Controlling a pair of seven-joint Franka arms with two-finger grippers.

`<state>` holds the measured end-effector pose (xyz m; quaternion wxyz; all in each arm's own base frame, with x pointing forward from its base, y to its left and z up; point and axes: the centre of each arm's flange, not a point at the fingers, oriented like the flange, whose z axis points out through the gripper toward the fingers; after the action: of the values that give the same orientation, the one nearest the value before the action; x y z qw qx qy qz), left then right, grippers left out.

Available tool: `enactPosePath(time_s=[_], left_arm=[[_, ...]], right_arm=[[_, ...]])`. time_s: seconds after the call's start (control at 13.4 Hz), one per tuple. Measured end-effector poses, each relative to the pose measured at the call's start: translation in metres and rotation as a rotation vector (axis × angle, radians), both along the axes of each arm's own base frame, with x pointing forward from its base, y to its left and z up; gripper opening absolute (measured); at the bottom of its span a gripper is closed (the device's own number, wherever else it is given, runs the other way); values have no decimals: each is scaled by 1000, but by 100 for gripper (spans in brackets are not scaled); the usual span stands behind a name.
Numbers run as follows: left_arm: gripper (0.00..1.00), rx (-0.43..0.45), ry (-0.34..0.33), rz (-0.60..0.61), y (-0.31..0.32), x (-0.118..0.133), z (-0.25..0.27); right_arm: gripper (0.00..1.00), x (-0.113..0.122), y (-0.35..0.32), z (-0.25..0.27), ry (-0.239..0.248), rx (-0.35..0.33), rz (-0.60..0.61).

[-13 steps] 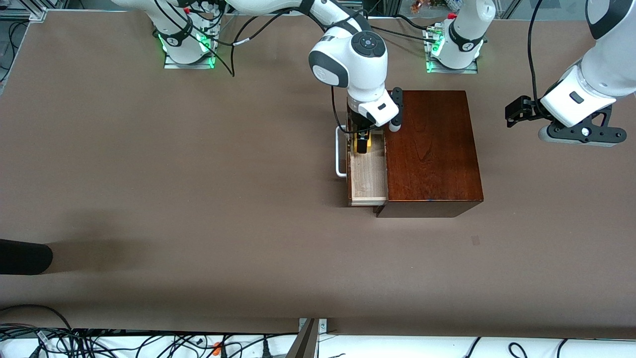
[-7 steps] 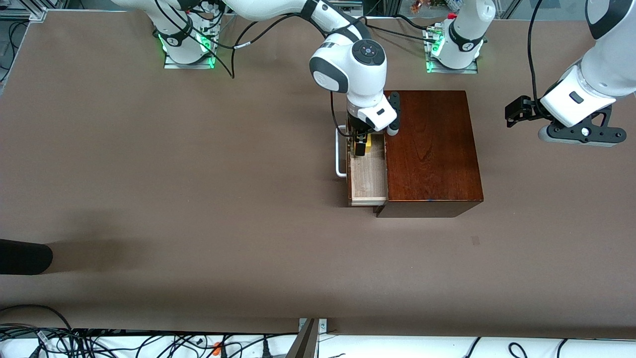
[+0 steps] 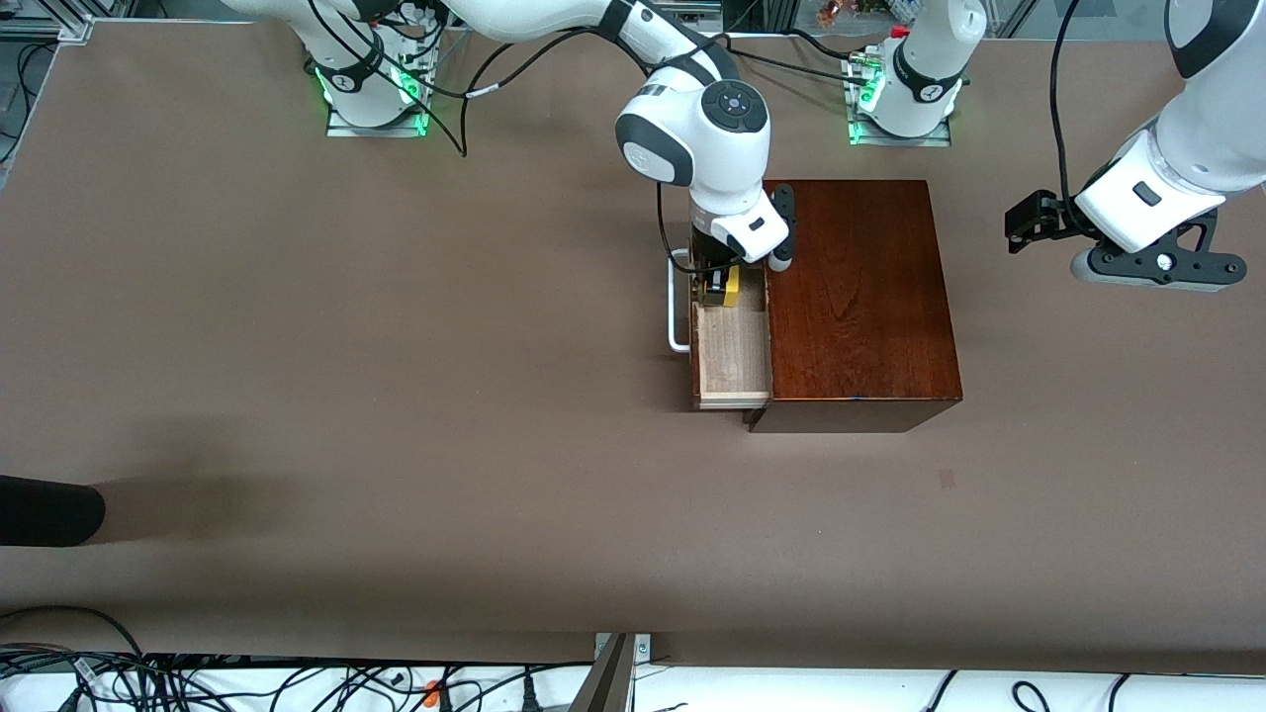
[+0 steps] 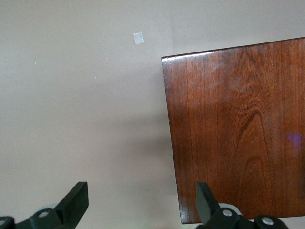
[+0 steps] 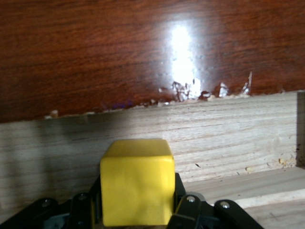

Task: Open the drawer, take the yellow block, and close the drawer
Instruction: 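Lift the yellow cube out and carry it beside the box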

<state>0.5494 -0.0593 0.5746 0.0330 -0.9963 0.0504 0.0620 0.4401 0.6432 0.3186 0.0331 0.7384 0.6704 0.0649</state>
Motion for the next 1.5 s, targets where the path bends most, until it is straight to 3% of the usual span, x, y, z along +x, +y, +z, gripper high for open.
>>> enactPosePath(time_s=[0.45,0.67,0.9,1.35,1.5], left_arm=[[100,0,1,0,0,0,0],[100,0,1,-1,-1,0,0],[100,0,1,-2,-1,0,0],[100,0,1,-2,-1,0,0],[100,0,2,-2,-1,0,0]], right_arm=[[56,0,-1,29,7,-19,-9],[56,-1,-7,80,10,-31,-26],[56,4,-23,136,15,2,-66],[56,83,-137,220,86,52,-253],[56,105,-179,230,147,50,-321]])
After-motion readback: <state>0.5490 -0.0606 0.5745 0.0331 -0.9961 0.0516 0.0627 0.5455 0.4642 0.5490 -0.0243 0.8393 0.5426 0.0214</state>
